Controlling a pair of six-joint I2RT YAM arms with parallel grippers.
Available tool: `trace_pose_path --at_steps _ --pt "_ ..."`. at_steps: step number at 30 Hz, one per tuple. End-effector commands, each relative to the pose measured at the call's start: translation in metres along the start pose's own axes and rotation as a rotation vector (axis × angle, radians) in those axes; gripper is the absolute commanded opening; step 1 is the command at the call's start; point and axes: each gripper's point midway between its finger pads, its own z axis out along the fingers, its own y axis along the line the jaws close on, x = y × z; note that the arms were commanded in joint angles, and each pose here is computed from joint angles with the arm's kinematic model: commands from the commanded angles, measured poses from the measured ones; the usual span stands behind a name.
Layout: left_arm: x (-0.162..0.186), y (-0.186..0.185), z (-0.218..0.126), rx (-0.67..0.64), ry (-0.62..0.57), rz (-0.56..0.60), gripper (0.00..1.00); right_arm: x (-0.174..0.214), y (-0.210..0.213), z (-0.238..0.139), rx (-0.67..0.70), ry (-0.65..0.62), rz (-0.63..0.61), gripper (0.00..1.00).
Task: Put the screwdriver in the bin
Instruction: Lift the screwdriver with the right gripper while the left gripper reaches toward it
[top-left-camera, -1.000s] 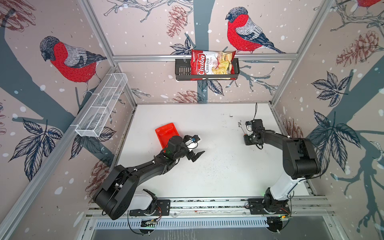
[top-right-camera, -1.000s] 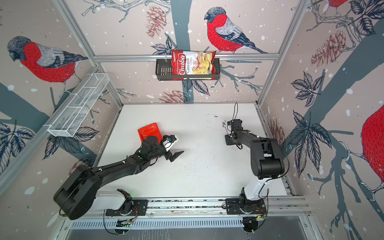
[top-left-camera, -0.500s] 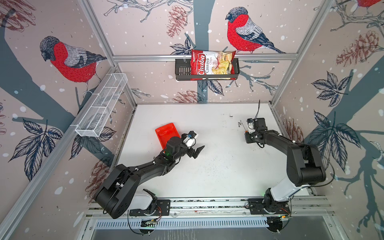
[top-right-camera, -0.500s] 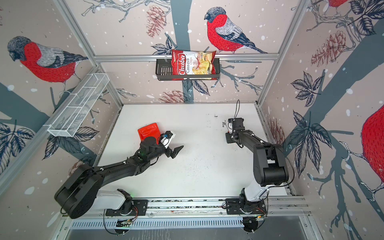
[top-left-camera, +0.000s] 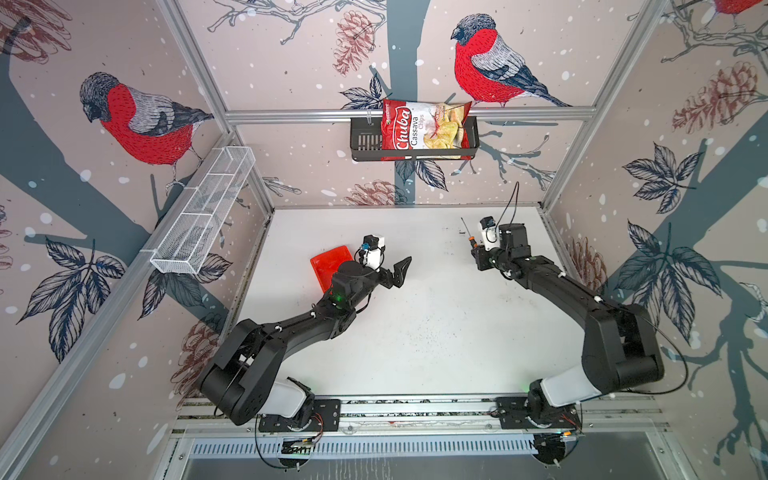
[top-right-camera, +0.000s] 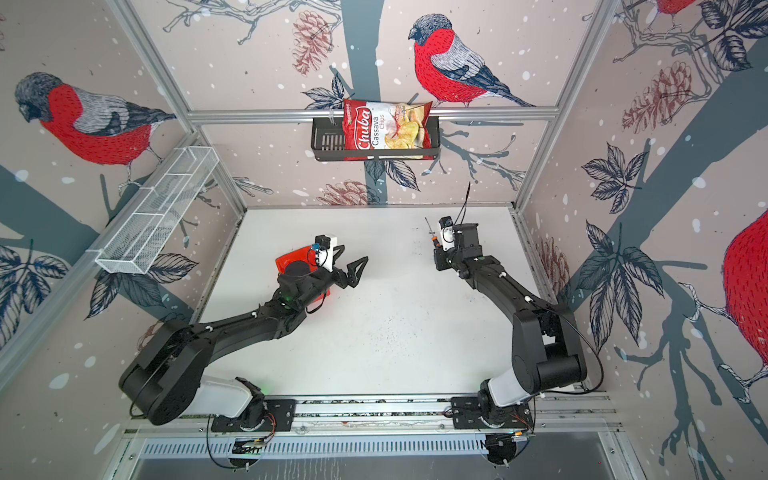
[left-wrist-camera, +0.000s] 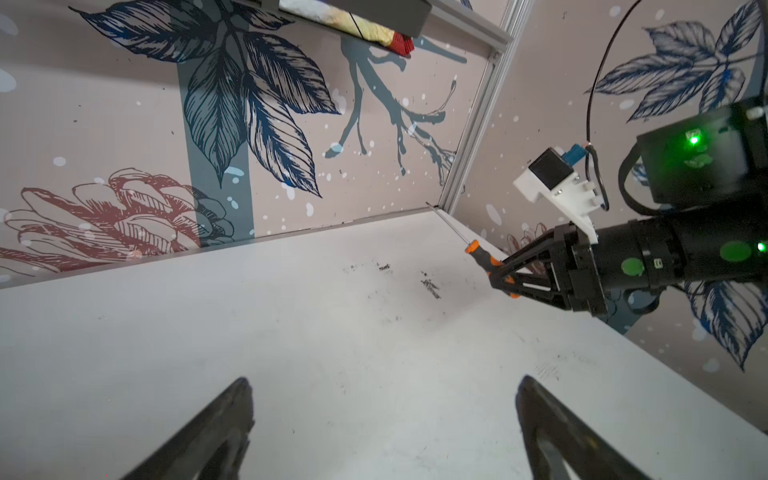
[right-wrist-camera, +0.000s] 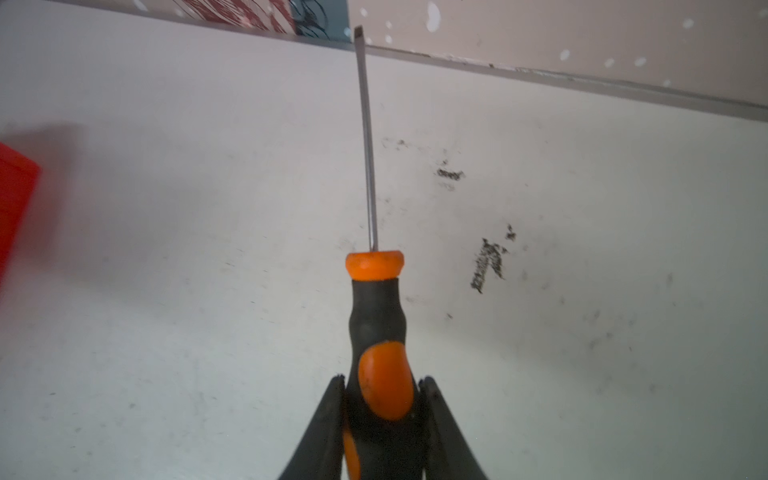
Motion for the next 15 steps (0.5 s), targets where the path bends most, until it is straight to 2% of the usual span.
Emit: trace_pose_path --at_steps 1,7,15 --pt "-0.026 -0.013 0.006 0.074 -0.078 -0.085 0.97 -0.031 0.029 -0.007 -0.108 -0.114 -0.036 0.25" --pt "-0.036 -0.029 0.015 0.183 -0.125 -0.148 0.96 -0.053 0.082 -0.014 -0.255 -0.206 -0.110 0.25" --pt "-0.050 -0.032 0.020 0.219 -0.192 -0.226 0.93 -0.070 0.123 -0.022 -0.378 -0.274 -0.118 0.25"
